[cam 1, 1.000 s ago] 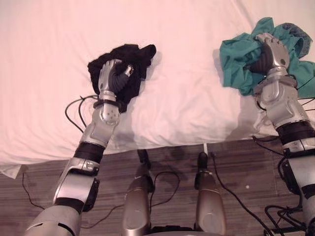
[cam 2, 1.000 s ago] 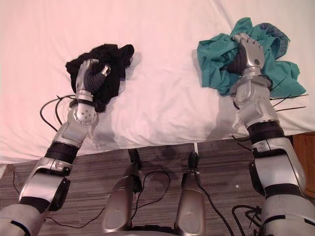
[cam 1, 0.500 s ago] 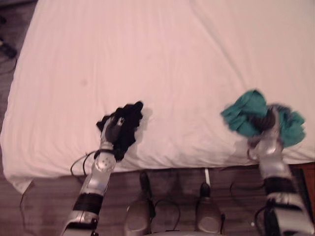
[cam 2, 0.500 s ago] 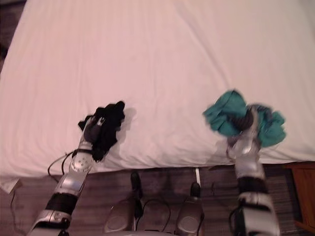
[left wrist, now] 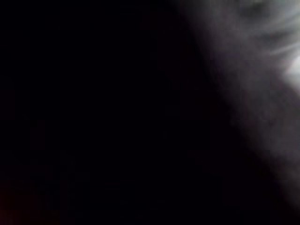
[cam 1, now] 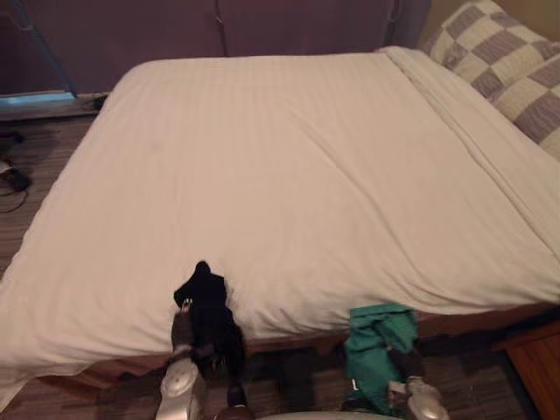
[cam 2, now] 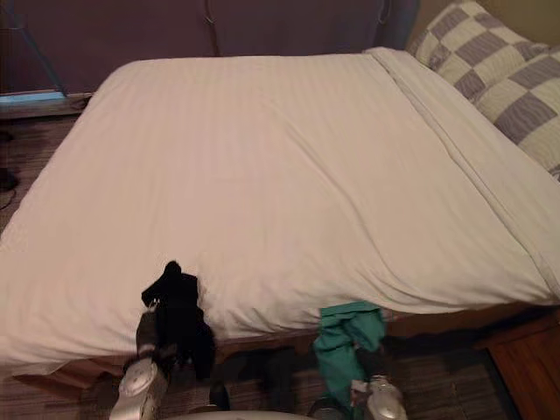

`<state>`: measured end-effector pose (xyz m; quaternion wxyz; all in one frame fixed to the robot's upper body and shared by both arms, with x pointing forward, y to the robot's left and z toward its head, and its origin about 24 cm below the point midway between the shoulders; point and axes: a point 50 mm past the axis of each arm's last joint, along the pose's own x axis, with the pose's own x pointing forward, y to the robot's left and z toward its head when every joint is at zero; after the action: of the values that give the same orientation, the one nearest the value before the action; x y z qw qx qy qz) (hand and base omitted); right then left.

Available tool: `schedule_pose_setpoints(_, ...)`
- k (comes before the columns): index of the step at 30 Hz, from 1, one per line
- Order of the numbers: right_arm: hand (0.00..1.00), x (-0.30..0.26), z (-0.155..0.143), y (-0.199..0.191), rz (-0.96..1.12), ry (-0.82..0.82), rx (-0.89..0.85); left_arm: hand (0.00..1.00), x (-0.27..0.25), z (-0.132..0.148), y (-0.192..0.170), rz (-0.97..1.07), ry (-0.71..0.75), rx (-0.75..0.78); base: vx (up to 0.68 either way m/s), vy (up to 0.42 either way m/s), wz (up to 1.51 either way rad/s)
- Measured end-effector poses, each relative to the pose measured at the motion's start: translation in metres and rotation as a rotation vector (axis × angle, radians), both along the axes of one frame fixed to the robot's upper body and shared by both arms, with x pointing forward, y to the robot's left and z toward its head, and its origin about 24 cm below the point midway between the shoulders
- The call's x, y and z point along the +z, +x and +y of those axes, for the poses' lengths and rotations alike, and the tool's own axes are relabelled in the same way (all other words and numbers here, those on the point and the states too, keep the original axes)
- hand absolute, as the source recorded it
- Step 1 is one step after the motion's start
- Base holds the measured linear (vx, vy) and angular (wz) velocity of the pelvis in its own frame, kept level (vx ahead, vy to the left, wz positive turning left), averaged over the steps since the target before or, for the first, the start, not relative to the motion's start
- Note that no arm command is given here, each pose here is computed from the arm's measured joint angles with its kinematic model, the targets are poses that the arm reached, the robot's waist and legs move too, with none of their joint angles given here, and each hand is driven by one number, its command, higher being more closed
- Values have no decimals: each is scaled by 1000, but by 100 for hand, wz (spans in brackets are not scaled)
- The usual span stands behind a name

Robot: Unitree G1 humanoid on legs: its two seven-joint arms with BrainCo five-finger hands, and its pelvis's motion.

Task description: Tidy the bed and pick cloth on bed and put in laundry

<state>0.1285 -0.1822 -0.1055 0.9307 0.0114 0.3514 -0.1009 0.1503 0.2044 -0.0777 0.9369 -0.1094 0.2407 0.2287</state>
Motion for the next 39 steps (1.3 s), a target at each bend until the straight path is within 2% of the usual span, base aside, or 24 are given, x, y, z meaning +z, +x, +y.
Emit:
schedule_pose_setpoints(4,100,-3,9,4,13,-23,37,100,-4,-2,2,15,-23,22,-21,0,254)
schedule_pose_setpoints(6,100,2,2,16,-15,-64,39,100,-6,0,3,30,-23,46,33,103,296)
schedule_pose_setpoints(7,100,9,-9,29,-50,-127,29,100,-14,1,-9,87,-31,79,94,135,284)
schedule_pose_setpoints(11,100,12,-19,31,-50,-191,12,100,-17,2,-15,119,-25,102,154,170,219)
schedule_pose_setpoints(15,100,19,-4,50,-105,-168,36,100,-20,-3,-21,145,-35,108,146,286,163)
schedule_pose_setpoints(18,100,35,6,62,-195,-141,25,100,-15,-12,2,119,6,6,94,160,287)
schedule_pose_setpoints(20,100,41,32,68,-242,-73,11,100,-8,6,5,98,88,-14,51,129,187)
schedule_pose_setpoints(24,100,39,19,59,-222,-88,-57,100,-22,-8,1,197,85,-84,52,121,126)
schedule_pose_setpoints(26,100,33,1,47,-188,-121,-179,100,-24,-27,3,196,70,-143,173,50,116)
schedule_pose_setpoints(30,100,24,2,40,-141,-110,-198,100,-26,-33,2,201,52,-140,137,-8,30)
schedule_pose_setpoints(31,100,-2,-3,0,33,-108,-254,100,-42,-50,-15,291,23,-209,60,-2,-8)
schedule_pose_setpoints(39,100,-10,-8,-8,80,-105,-258,100,-45,-45,-18,307,17,-210,-1,-3,-7)
